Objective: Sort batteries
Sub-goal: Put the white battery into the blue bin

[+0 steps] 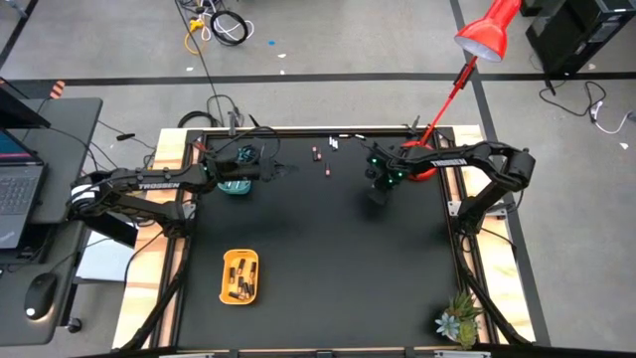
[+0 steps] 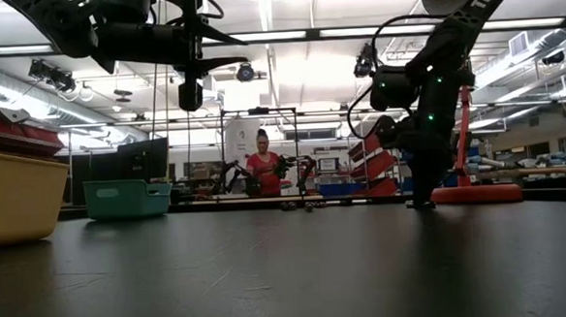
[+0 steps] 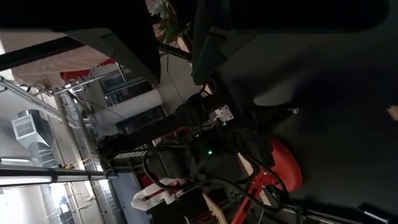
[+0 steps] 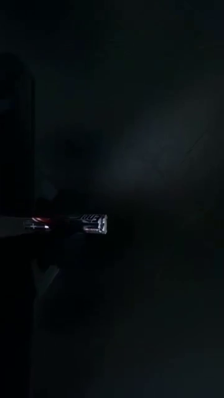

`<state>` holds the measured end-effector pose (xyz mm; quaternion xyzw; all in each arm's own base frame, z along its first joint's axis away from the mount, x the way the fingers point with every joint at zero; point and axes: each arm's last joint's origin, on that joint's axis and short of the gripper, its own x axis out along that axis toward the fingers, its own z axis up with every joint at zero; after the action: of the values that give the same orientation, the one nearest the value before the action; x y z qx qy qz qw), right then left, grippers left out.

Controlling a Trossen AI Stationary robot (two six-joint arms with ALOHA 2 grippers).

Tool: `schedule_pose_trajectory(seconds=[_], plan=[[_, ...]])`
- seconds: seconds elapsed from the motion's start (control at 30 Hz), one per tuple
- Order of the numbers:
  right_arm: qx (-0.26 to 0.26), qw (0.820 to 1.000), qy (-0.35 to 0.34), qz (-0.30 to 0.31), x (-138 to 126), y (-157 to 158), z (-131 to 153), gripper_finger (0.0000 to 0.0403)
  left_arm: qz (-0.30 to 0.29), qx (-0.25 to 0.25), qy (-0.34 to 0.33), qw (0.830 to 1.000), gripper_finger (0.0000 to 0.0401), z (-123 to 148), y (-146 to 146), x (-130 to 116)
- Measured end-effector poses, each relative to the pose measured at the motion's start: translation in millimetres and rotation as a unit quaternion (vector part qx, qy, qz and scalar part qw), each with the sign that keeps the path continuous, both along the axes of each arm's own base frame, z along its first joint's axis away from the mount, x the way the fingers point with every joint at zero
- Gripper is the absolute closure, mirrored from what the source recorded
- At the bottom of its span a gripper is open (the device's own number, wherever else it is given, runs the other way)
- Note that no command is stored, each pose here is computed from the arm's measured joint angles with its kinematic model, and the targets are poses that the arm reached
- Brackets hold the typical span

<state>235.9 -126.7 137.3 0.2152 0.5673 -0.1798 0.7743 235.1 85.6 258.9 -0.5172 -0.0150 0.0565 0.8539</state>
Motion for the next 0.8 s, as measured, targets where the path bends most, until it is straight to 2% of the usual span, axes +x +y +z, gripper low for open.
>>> schedule_pose_trajectory(seconds=[0.17,0.27,0.33,0.43,0.57,0.67,0.8], plan=[[-0.014,0.997,-0.077,0.01,17,-7,33,0.0381,0.0,0.0,0.0,1.0,0.03,0,0,0],[-0.024,0.995,-0.096,0.012,21,-8,46,0.0381,0.0,0.002,0.003,1.0,0.03,-1,0,0],[-0.025,0.99,-0.139,0.024,28,-9,61,0.0381,0.0,0.016,0.006,1.0,0.03,-1,0,0],[-0.018,0.966,-0.252,0.059,42,-6,95,0.0381,-0.003,0.062,0.011,0.998,0.03,-1,-2,1],[-0.035,0.921,-0.382,0.067,62,0,144,0.0381,0.004,0.126,0.016,0.992,0.0293,0,-5,2],[-0.038,0.894,-0.442,0.065,74,5,172,0.0381,0.011,0.156,0.014,0.988,0.0271,2,-6,3],[-0.062,0.866,-0.492,0.061,88,15,197,0.0381,0.014,0.19,0.014,0.982,0.0226,7,-4,9]])
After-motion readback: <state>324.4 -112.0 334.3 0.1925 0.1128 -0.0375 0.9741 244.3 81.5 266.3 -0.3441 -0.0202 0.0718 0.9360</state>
